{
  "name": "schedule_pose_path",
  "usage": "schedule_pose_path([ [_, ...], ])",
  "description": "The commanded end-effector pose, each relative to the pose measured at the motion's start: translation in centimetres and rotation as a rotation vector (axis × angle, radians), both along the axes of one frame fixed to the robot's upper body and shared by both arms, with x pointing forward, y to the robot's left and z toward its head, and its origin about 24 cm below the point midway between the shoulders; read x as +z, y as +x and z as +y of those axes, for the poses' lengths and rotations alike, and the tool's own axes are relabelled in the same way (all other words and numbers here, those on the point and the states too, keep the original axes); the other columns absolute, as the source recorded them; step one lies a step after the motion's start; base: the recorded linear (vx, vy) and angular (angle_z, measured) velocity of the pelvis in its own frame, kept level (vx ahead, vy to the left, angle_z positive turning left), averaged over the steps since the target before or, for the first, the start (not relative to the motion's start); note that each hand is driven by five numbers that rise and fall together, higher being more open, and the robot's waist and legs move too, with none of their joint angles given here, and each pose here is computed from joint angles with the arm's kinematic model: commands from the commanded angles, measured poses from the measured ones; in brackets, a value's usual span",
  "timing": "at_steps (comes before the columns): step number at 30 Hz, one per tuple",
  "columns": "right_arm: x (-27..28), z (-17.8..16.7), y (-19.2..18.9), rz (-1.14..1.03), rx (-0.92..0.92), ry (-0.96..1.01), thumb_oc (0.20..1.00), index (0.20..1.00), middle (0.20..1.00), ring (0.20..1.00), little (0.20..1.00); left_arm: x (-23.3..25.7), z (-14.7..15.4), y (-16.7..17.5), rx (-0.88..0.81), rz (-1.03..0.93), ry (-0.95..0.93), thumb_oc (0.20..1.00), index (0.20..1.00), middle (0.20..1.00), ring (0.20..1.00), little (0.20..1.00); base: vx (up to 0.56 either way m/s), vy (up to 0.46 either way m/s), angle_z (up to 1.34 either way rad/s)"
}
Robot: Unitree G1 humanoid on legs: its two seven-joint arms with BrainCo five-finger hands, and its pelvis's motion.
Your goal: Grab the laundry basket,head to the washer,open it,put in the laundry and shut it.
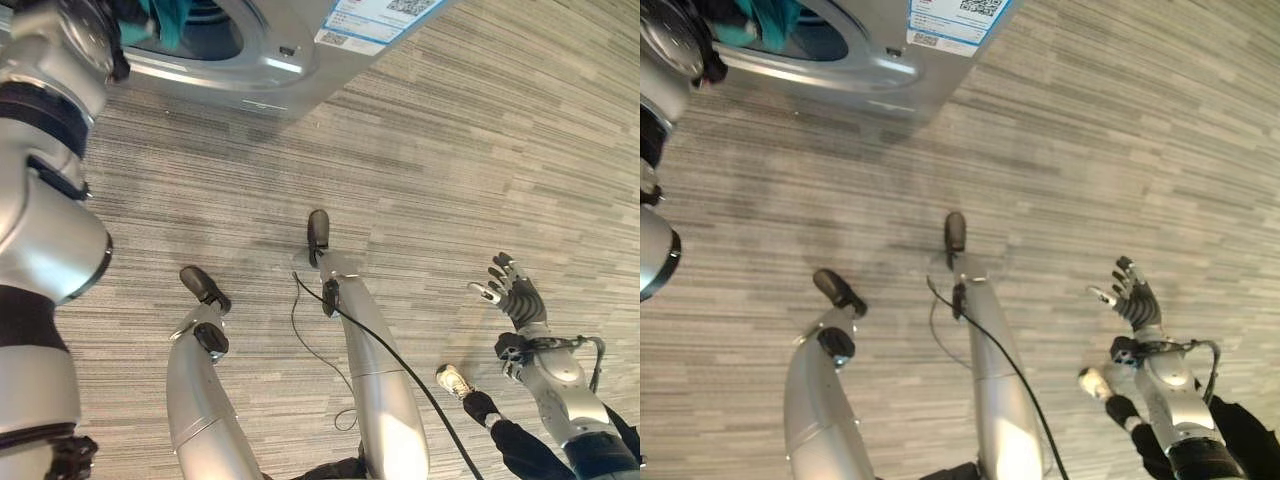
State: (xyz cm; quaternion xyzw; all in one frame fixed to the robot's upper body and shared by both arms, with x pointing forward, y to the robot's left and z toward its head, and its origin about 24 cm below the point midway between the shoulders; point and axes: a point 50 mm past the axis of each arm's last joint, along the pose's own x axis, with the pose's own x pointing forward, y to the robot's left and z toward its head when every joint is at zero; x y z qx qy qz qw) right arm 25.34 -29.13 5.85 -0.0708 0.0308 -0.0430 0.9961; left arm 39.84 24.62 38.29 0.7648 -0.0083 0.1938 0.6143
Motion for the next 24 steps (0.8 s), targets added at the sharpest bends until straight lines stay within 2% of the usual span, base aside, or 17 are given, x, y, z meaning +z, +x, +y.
schedule_pose_path([
  [1,-1.8,-0.8,-2.0,0.087,0.002,-0.017,1.0,1.0,1.0,1.0,1.0,-0.4,-2.0,0.6,-0.023,-0.003,0.164,1.0,1.0,1.0,1.0,1.0,-0.03,0.005,-0.08],
  [4,-1.7,-0.6,-2.0,0.067,0.01,-0.015,1.0,1.0,1.0,1.0,1.0,-0.1,-4.5,0.9,-0.108,-0.075,0.264,1.0,1.0,1.0,1.0,1.0,-0.04,0.003,0.01],
  [6,-1.8,-0.4,-2.0,0.064,0.011,-0.009,1.0,1.0,1.0,1.0,1.0,-0.3,-5.3,1.0,-0.146,-0.101,0.259,1.0,1.0,1.0,1.0,1.0,-0.04,-0.007,0.07],
  [7,-2.4,-0.2,-2.1,0.072,0.002,-0.005,1.0,1.0,1.0,1.0,1.0,-1.4,-6.6,1.3,-0.233,-0.15,0.186,1.0,1.0,1.0,1.0,1.0,-0.06,-0.025,0.17],
  [10,-2.7,-0.1,-1.9,0.078,-0.002,-0.008,1.0,1.0,1.0,1.0,1.0,-2.5,-8.2,1.6,-0.316,-0.194,0.075,1.0,1.0,1.0,1.0,1.0,-0.06,-0.02,0.25],
  [14,-2.9,0.3,-1.7,0.084,0.015,-0.024,1.0,1.0,1.0,1.0,1.0,-1.0,-8.8,1.1,-0.377,-0.308,-0.063,1.0,1.0,1.0,1.0,1.0,-0.04,-0.019,0.22],
  [18,-3.8,1.2,-1.9,0.109,0.05,-0.021,1.0,1.0,1.0,1.0,1.0,-1.2,-8.8,1.0,-0.347,-0.356,0.064,1.0,1.0,1.0,1.0,1.0,-0.01,-0.005,0.04],
  [19,-3.8,1.8,-1.6,0.1,0.09,-0.032,1.0,1.0,1.0,1.0,1.0,-1.2,-9.0,0.9,-0.299,-0.391,0.244,1.0,1.0,1.0,1.0,1.0,0.0,0.0,0.0],
  [20,-3.6,2.1,-1.3,0.084,0.104,-0.034,1.0,1.0,1.0,1.0,1.0,-1.4,-8.4,1.0,-0.253,-0.39,0.316,1.0,1.0,1.0,1.0,1.0,0.0,0.0,0.0],
  [24,-3.1,2.4,-1.2,0.057,0.123,-0.052,1.0,1.0,1.0,1.0,1.0,-1.5,-6.5,0.9,-0.186,-0.387,0.332,1.0,1.0,1.0,1.0,1.0,-0.02,0.025,-0.04],
])
